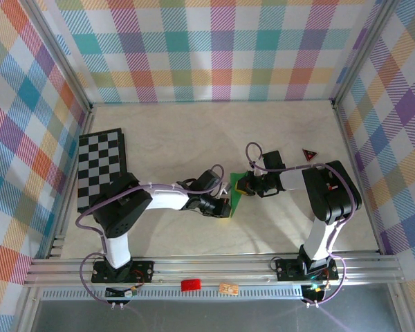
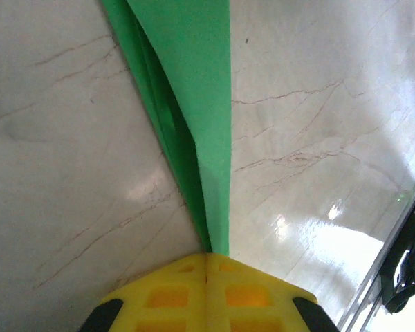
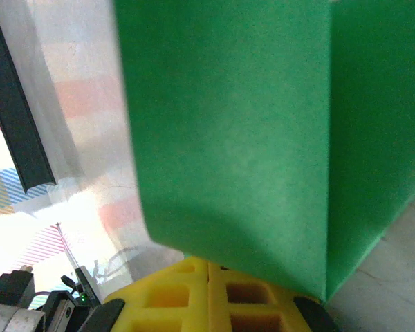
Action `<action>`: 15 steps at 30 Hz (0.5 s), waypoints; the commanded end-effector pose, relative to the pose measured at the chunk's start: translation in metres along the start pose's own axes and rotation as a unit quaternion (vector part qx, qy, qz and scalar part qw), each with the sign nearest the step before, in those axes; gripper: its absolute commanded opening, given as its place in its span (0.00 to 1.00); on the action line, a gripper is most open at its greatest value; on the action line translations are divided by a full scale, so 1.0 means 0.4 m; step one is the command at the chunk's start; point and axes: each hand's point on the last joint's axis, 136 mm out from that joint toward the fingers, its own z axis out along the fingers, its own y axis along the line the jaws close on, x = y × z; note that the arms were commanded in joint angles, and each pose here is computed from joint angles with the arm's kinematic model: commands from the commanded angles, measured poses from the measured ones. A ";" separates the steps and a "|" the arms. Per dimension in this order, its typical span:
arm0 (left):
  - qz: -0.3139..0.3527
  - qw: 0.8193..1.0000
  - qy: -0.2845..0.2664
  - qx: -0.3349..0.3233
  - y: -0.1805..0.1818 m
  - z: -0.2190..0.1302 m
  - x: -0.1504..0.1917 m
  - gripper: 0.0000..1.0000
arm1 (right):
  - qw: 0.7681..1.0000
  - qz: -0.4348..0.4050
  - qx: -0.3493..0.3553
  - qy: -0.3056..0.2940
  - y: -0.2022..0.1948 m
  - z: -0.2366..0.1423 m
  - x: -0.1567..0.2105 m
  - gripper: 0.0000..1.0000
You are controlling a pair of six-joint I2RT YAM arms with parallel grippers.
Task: Fold a paper plane with a square sheet of paper (pick it up from the middle)
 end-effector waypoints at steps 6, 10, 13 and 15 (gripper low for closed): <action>0.008 0.999 0.010 -0.030 0.007 -0.047 0.049 0.00 | 0.993 0.057 0.103 0.021 -0.148 0.020 0.054 0.05; 0.017 0.999 -0.036 -0.001 -0.060 -0.068 -0.029 0.00 | 0.993 0.057 0.104 0.021 -0.149 0.020 0.055 0.05; 0.018 0.998 -0.052 0.028 -0.108 -0.056 -0.082 0.00 | 0.993 0.057 0.104 0.020 -0.149 0.020 0.054 0.05; 0.016 0.997 -0.057 0.043 -0.129 -0.039 -0.113 0.00 | 0.993 0.058 0.104 0.020 -0.150 0.021 0.055 0.05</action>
